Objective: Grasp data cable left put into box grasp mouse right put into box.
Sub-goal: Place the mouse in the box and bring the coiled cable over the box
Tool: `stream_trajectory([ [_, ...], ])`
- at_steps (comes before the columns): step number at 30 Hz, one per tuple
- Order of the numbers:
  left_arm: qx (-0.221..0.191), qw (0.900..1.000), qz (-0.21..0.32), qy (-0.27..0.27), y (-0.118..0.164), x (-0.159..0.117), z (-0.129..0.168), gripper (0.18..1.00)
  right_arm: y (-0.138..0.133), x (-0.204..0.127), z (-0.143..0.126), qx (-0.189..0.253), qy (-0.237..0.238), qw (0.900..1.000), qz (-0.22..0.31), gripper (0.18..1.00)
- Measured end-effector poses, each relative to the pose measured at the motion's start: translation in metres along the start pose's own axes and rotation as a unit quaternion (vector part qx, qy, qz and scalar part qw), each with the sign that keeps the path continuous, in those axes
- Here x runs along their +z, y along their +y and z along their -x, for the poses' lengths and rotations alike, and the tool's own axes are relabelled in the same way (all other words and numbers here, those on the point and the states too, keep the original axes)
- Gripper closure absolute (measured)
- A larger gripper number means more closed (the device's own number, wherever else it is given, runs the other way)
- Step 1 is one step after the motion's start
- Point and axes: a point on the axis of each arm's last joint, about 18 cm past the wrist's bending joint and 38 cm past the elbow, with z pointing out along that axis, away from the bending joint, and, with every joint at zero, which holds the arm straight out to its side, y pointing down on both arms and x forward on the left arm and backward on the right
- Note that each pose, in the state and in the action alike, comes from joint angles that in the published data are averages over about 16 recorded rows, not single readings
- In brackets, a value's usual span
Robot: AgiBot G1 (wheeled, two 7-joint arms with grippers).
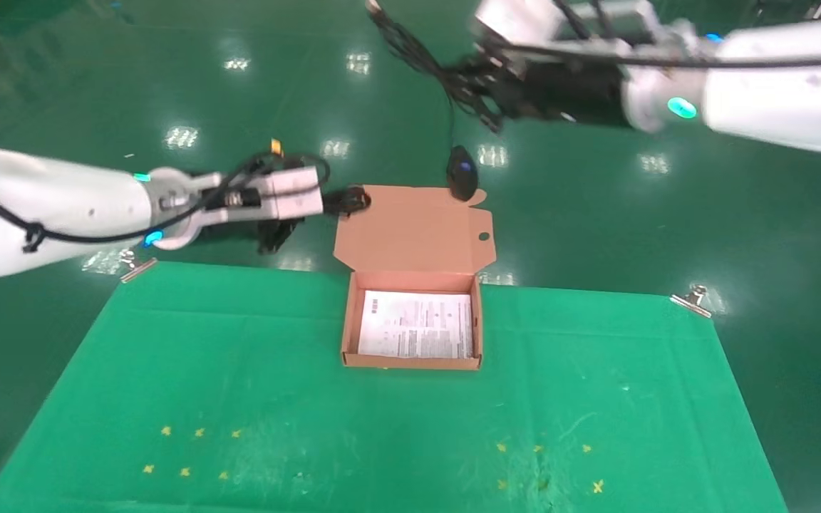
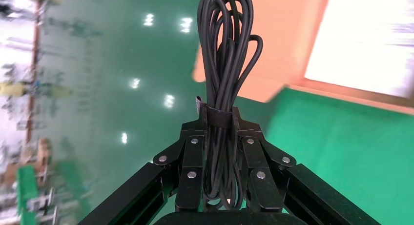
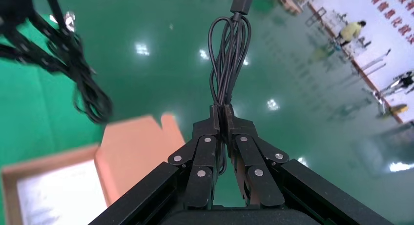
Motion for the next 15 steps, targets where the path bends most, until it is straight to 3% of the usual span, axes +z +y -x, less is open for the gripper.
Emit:
stream_trajectory([
  [7,-0.001,0.9993,0.003,-0.038,-0.009,-0.003,0.022,0.917,-0.029,0.02,-0.002,-0.011,0.001,1.0,-0.028,0.981],
  [15,-0.008,0.9983,0.038,-0.043,0.012,-0.008,0.023,0.917,-0.034,0.036,0.006,-0.015,-0.009,0.999,-0.03,0.982],
])
